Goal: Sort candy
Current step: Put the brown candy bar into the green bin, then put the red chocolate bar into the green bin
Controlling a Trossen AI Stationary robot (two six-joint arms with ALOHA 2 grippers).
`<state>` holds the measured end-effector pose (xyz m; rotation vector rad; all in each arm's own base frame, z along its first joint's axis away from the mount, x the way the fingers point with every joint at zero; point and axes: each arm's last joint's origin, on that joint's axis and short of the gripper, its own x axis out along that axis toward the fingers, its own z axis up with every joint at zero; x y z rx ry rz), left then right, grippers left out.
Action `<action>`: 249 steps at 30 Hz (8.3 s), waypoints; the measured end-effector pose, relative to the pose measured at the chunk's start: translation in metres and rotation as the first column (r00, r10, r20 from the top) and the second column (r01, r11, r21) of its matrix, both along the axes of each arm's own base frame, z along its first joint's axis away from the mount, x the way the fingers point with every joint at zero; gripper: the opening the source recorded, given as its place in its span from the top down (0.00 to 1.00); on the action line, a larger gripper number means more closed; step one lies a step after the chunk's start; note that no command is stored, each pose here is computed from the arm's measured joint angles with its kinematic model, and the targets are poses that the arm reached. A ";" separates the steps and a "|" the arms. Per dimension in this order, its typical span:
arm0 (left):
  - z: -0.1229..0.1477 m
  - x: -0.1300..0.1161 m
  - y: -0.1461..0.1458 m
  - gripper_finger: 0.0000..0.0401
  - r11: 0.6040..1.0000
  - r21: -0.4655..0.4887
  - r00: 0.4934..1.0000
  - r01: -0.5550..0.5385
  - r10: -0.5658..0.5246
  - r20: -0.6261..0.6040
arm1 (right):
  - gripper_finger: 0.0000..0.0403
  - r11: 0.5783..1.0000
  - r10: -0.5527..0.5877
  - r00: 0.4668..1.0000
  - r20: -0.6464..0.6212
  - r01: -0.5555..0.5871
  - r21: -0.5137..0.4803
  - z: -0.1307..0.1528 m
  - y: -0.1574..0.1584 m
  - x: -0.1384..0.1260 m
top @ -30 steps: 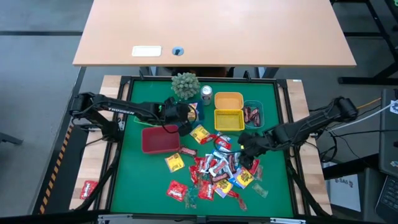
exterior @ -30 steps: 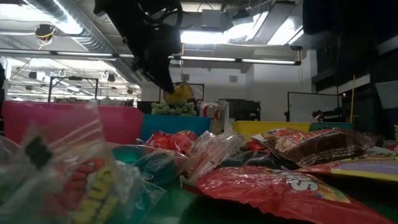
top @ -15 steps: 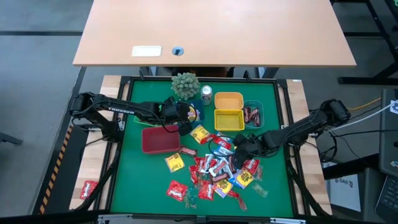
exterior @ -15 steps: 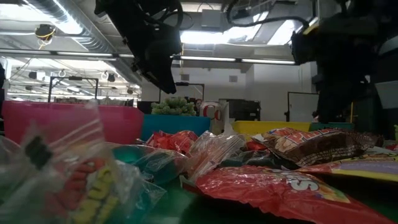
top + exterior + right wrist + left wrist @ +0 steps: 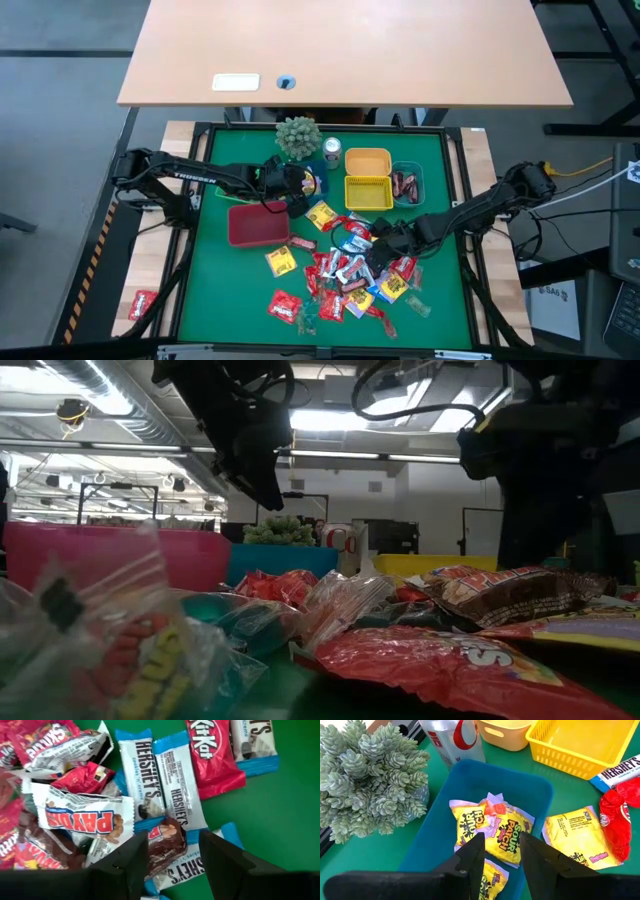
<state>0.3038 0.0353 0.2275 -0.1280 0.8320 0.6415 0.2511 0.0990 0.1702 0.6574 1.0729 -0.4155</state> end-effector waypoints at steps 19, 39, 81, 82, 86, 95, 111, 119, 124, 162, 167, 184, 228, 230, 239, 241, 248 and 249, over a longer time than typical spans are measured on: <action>0.000 0.000 0.000 0.72 1.000 0.000 1.000 -0.001 0.001 0.006 | 0.57 0.976 -0.116 0.991 -0.071 0.127 0.174 -0.001 0.004 -0.002; 0.000 0.000 0.000 0.72 1.000 0.001 1.000 0.000 0.000 0.006 | 0.57 0.969 -0.201 0.979 -0.034 0.204 0.138 -0.019 0.030 -0.001; 0.000 0.000 0.000 0.72 1.000 0.001 1.000 0.000 0.000 0.006 | 0.85 0.998 -0.052 0.996 0.073 0.050 0.030 0.036 0.001 -0.026; 0.000 0.000 0.000 0.72 1.000 0.001 1.000 0.000 0.000 0.006 | 0.85 0.999 -0.041 0.996 0.073 0.041 0.006 0.040 -0.004 -0.029; 0.000 0.001 0.000 0.72 1.000 0.001 1.000 0.000 0.000 0.007 | 0.85 0.996 -0.016 0.999 0.038 0.019 -0.090 0.054 -0.028 -0.044; 0.001 0.001 0.000 0.72 1.000 0.001 1.000 0.000 0.000 0.016 | 0.85 0.937 -0.122 0.992 -0.014 0.110 -0.330 0.075 -0.080 -0.073; 0.002 0.003 -0.005 0.72 1.000 0.002 0.999 0.026 -0.026 0.036 | 0.85 0.888 -0.141 0.985 -0.096 0.083 -0.452 0.076 -0.118 -0.076; 0.002 0.005 -0.018 0.71 0.998 0.002 0.997 0.068 -0.068 0.036 | 0.85 0.887 -0.131 0.986 -0.102 0.070 -0.457 0.076 -0.118 -0.076; 0.003 0.006 -0.024 0.67 0.996 0.004 0.995 0.089 -0.089 0.052 | 0.84 0.887 -0.130 0.986 -0.102 0.070 -0.457 0.076 -0.118 -0.076; -0.031 0.064 -0.060 0.60 0.983 0.031 0.914 0.180 -0.179 0.365 | 0.42 0.886 -0.128 0.985 -0.116 0.061 -0.459 0.076 -0.118 -0.077; -0.063 0.072 -0.061 0.60 0.983 0.024 0.940 0.183 -0.182 0.290 | 0.42 0.897 -0.118 0.986 -0.118 0.055 -0.439 0.075 -0.117 -0.076; -0.116 0.077 -0.065 0.61 0.970 -0.045 0.961 0.241 -0.232 0.151 | 0.42 0.900 -0.115 0.986 -0.118 0.053 -0.433 0.075 -0.117 -0.076; 0.041 -0.004 -0.041 0.95 0.979 -0.044 0.955 0.199 -0.184 0.231 | 0.42 0.913 0.118 0.990 -0.079 -0.139 -0.384 0.110 -0.113 -0.068; 0.051 -0.020 -0.037 0.95 0.983 -0.059 0.966 0.172 -0.157 0.207 | 0.42 0.911 0.123 0.989 -0.081 -0.144 -0.386 0.110 -0.113 -0.068; 0.057 -0.087 -0.028 0.95 0.991 -0.101 0.993 -0.091 0.083 -0.078 | 0.42 0.907 0.149 0.985 -0.085 -0.171 -0.386 0.110 -0.113 -0.068; 0.053 -0.096 -0.028 0.95 0.983 -0.103 0.978 -0.149 0.132 -0.163 | 0.42 0.913 0.177 0.982 -0.072 -0.191 -0.361 0.110 -0.112 -0.067; 0.046 -0.105 -0.027 0.95 0.974 -0.062 0.941 -0.220 0.195 -0.275 | 0.42 0.926 0.304 0.951 0.065 -0.278 -0.254 0.115 -0.107 -0.057; 0.046 -0.105 -0.027 0.95 0.974 -0.059 0.942 -0.219 0.195 -0.275 | 0.42 0.927 0.315 0.946 0.083 -0.288 -0.239 0.115 -0.106 -0.056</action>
